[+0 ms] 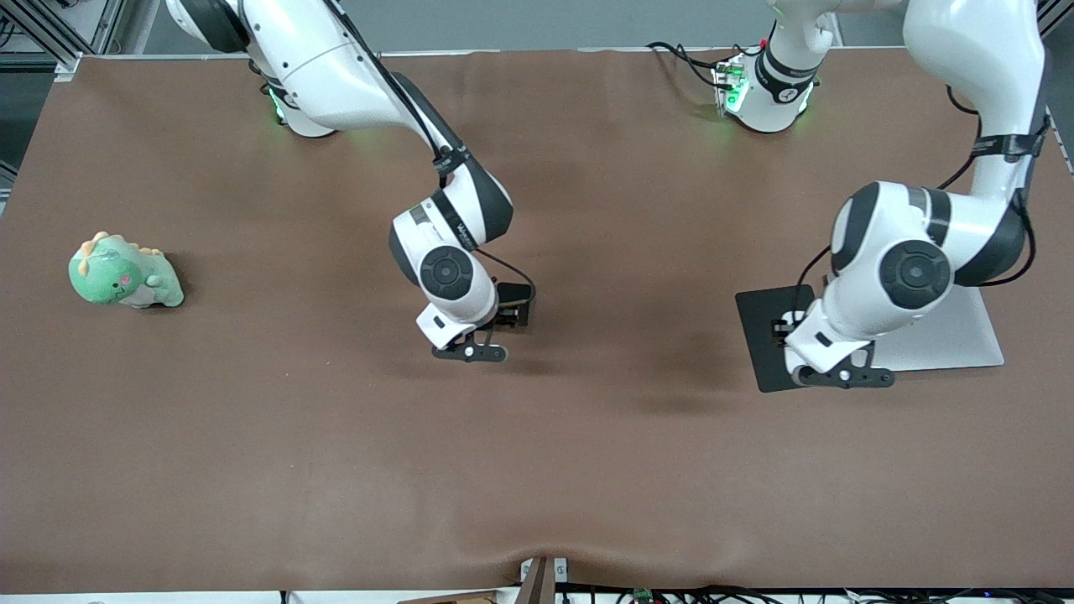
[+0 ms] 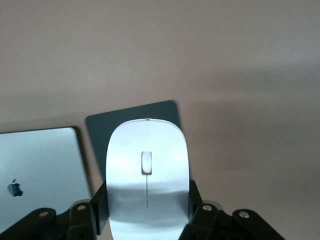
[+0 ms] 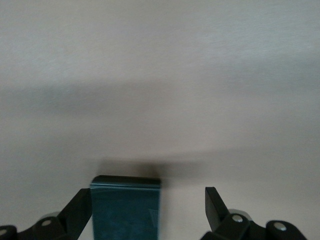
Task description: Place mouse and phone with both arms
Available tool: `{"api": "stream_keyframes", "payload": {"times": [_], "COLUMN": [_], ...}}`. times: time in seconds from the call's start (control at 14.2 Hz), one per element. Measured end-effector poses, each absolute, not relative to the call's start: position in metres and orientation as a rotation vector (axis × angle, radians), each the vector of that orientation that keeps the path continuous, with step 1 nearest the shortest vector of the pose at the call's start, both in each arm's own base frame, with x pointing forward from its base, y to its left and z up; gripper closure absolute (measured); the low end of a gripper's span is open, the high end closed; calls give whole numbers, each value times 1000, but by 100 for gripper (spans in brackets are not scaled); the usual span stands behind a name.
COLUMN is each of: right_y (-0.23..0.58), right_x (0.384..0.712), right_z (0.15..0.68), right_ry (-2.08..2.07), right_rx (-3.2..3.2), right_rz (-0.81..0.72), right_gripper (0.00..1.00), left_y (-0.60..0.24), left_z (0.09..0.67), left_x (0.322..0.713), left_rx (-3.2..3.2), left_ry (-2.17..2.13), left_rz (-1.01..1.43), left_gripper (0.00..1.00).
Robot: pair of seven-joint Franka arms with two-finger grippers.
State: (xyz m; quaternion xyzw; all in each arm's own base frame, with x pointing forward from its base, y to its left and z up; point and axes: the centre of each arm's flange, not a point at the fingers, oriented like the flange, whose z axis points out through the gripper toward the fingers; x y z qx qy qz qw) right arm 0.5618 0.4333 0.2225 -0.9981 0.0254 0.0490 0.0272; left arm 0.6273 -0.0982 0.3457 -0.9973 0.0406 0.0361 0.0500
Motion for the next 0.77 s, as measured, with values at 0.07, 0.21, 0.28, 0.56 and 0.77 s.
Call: {"api": "stream_keyframes", "payload": {"times": [0.07,0.21,0.28,0.56,0.77], "right_y": [443,454,456,453,451], "right_x": [556,547,546,545,543], "right_z": [219,214,211,195,185], "right_ry": [46,7,2,-4,-2], "right_rx": [-3078,-3077,-3078,-3087,-3096], "right_rz": [132,124,125,131,150], "right_gripper": [0,0,0,0,0], "left_y": [-80,-47,-37,-15,-16], "left_z": [342,333,325,287,259], "left_x": [626,619,615,597,581], "left_rx": [-3038,-3042,-3045,-3067,-3088], "left_ry": [129,124,115,73,43], "left_rz": [118,129,127,78,1], "left_gripper": [38,38,38,38,38]}}
